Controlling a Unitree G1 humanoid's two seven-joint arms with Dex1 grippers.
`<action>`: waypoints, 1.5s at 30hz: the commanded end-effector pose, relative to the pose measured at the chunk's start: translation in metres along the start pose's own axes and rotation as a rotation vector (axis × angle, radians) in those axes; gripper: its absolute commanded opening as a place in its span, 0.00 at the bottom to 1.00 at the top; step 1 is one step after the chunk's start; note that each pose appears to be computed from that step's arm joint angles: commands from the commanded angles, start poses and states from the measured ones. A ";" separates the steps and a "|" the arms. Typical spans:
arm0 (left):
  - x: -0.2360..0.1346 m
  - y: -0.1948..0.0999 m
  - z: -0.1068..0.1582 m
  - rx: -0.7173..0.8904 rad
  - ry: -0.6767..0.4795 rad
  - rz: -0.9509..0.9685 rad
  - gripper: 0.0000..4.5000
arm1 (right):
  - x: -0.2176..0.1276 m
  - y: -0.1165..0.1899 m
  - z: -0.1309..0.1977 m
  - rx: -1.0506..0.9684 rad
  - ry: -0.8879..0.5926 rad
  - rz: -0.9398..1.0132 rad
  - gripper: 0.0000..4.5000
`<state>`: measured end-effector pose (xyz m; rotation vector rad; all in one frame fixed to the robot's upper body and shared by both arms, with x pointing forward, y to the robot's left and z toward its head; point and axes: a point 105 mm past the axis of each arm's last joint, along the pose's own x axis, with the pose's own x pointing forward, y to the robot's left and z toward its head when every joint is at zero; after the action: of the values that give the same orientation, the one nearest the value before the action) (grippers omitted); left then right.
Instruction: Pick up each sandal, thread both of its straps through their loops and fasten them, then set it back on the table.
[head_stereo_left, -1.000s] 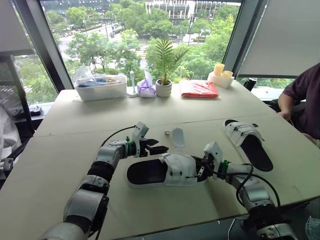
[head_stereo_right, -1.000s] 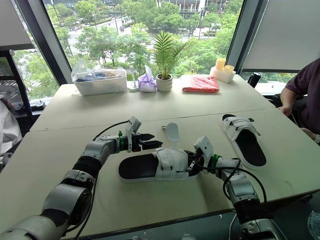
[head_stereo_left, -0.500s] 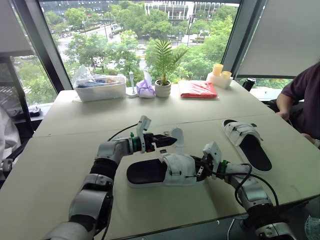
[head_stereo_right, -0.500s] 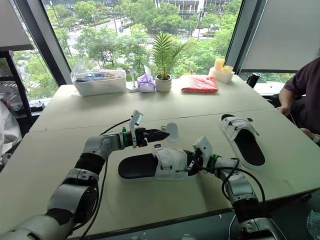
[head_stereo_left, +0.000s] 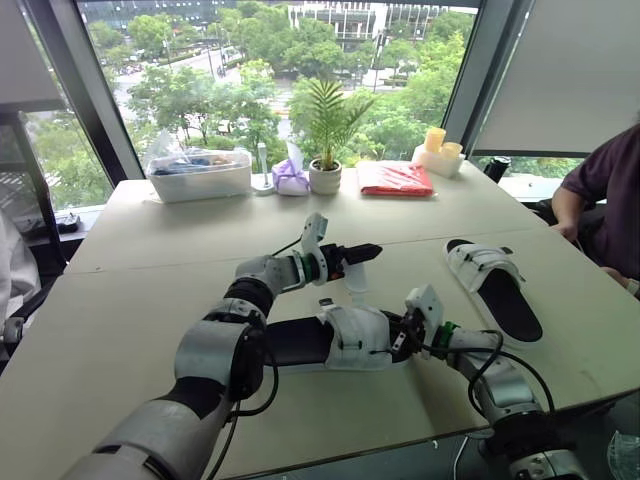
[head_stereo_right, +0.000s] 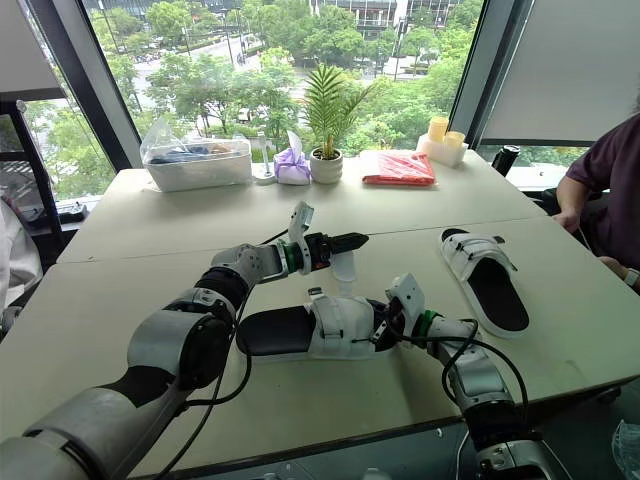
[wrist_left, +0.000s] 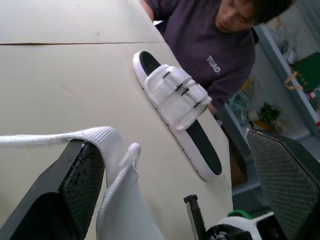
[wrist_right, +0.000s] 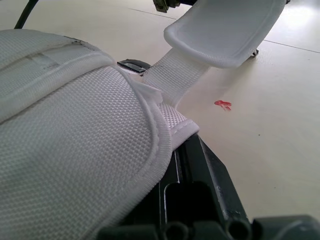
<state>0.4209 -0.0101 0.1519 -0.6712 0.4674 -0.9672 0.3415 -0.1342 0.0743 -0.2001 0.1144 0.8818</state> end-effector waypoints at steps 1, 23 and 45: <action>0.005 -0.006 0.016 -0.015 -0.080 0.019 0.99 | -0.001 0.009 -0.031 0.069 0.095 -0.019 0.00; 0.015 -0.008 0.020 0.201 -0.123 0.069 0.01 | -0.002 0.013 -0.034 0.071 0.096 -0.032 0.00; -0.038 -0.050 -0.027 2.291 -0.095 -0.366 0.07 | -0.013 -0.001 -0.037 0.036 0.135 -0.023 0.00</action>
<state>0.3567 0.0036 0.1527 1.3246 -0.8294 -1.2082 0.3392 -0.1445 0.0746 -0.2405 0.1076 0.8615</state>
